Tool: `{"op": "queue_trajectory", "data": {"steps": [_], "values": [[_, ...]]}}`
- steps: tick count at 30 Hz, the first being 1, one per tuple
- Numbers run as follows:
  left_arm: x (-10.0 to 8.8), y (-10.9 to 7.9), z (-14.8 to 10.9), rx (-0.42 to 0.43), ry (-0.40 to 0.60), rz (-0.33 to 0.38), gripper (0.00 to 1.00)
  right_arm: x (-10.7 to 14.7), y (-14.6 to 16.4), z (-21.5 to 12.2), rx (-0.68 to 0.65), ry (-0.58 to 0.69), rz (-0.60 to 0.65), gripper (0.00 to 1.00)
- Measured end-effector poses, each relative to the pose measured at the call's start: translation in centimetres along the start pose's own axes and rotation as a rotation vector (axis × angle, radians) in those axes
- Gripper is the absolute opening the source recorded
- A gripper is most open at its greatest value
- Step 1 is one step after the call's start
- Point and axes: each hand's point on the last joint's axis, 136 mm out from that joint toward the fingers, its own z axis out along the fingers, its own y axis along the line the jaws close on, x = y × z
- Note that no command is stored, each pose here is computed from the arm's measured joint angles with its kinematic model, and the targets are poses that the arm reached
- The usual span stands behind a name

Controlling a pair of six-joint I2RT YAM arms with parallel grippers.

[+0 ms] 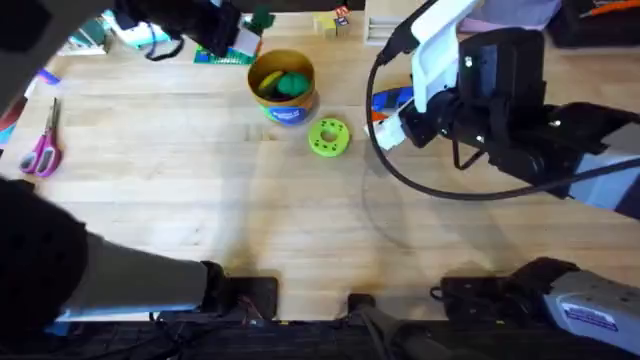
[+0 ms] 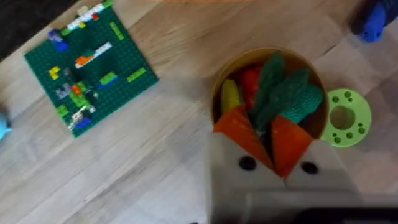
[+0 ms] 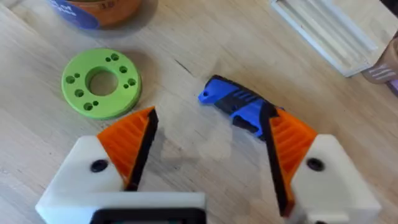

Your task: Pick up the gripper from the table and insert it into the empty holder that is missing its gripper. Then pick up a screw, insert it into the mounting hole, and use the screwdriver to tighten it. Finally, clean up the table by picking up the vegetable and placing it into the bucket.

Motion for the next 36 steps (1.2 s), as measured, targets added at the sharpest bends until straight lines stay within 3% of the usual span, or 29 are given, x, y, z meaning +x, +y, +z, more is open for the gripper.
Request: {"op": "queue_trajectory", "data": {"steps": [7,16,17,22,23,32,36], "values": [[0.4,-2.5,4.2,0.097,0.053,-0.001,0.023,0.0,0.0,0.0,0.0,0.0,0.0,0.994],[0.9,-2.3,4.7,0.088,0.074,-0.012,0.023,0.0,0.0,0.0,0.0,0.0,0.0,0.994],[1.0,-2.2,4.7,0.087,0.075,-0.01,0.082,0.0,0.0,0.0,0.0,0.0,0.0,0.993],[1.2,-2.3,4.7,0.089,0.084,-0.016,0.849,0.0,0.0,0.0,0.0,0.0,0.0,0.992],[1.2,-2.3,4.7,0.089,0.086,-0.022,0.951,0.0,0.0,0.0,0.0,0.0,0.0,0.994],[1.2,-2.3,4.7,0.087,0.088,-0.024,0.993,0.2,0.0,0.0,-0.002,0.007,0.0,0.994],[1.5,-2.8,4.0,0.103,0.122,-0.078,0.993,-0.6,-0.2,-0.1,0.006,-0.023,0.001,0.994]]}}
